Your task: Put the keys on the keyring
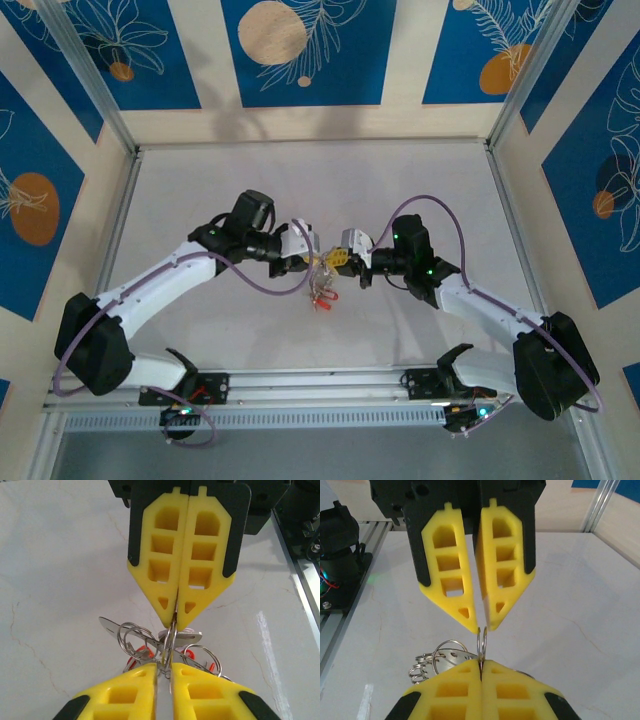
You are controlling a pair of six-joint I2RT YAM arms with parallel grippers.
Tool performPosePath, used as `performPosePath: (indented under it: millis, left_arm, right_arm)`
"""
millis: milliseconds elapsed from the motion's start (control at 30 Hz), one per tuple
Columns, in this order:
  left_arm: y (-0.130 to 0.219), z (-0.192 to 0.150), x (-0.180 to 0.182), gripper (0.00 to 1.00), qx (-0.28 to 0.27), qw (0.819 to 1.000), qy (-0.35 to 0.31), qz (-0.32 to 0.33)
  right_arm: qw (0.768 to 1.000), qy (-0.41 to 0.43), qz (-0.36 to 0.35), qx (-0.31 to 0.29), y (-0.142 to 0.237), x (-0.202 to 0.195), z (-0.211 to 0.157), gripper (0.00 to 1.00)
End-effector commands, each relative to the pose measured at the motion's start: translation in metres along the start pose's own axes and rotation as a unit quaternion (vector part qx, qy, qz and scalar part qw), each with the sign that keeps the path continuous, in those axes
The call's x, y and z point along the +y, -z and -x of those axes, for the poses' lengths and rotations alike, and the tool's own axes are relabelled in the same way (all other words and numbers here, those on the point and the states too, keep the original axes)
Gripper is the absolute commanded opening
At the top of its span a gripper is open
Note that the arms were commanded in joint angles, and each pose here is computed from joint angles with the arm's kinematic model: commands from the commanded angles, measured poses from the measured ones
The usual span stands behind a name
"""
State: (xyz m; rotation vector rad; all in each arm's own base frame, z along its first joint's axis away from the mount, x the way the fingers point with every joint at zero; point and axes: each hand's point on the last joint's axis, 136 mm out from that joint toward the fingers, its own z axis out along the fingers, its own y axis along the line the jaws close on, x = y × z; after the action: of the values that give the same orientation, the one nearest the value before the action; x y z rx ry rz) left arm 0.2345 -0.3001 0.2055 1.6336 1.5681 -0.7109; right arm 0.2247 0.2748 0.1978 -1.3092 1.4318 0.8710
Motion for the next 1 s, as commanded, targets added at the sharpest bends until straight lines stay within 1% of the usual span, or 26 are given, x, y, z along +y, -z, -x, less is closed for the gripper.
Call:
performPosePath:
  millis: [0, 233, 333, 667, 700, 733, 800, 867, 967]
  left_arm:
    - [0.001, 0.010, -0.001, 0.15, -0.018, 1.000, 0.006, -0.021]
    - [-0.004, 0.013, -0.007, 0.21, -0.033, 0.998, 0.015, -0.049]
    - [-0.006, 0.012, -0.009, 0.21, -0.028, 0.998, 0.021, -0.058]
    - [-0.016, 0.005, -0.005, 0.19, 0.000, 0.998, 0.023, -0.056]
    - [-0.017, 0.004, -0.005, 0.19, 0.004, 0.998, 0.024, -0.056]
    - [-0.018, 0.003, -0.005, 0.15, 0.008, 0.998, 0.024, -0.056]
    - [-0.019, 0.005, -0.006, 0.00, 0.008, 0.998, 0.019, -0.058]
    - [-0.018, 0.007, -0.007, 0.00, 0.006, 0.998, 0.013, -0.060]
    - [-0.018, 0.007, -0.003, 0.00, 0.015, 0.998, 0.024, -0.052]
  right_arm:
    - [1.000, 0.012, 0.006, -0.007, 0.000, -0.001, 0.008, 0.00]
    - [1.000, 0.013, 0.004, -0.002, -0.002, -0.001, 0.008, 0.00]
    - [1.000, 0.014, 0.004, -0.002, -0.002, -0.001, 0.008, 0.00]
    - [1.000, 0.015, 0.006, -0.003, -0.002, 0.000, 0.008, 0.00]
    - [1.000, 0.015, 0.006, -0.003, -0.002, 0.000, 0.008, 0.00]
    - [1.000, 0.016, 0.006, -0.004, -0.002, 0.000, 0.009, 0.00]
    - [1.000, 0.016, 0.007, -0.003, -0.002, 0.001, 0.008, 0.00]
    - [1.000, 0.015, 0.005, -0.002, -0.002, 0.000, 0.007, 0.00]
    - [1.000, 0.014, -0.009, 0.005, -0.001, -0.003, 0.004, 0.00]
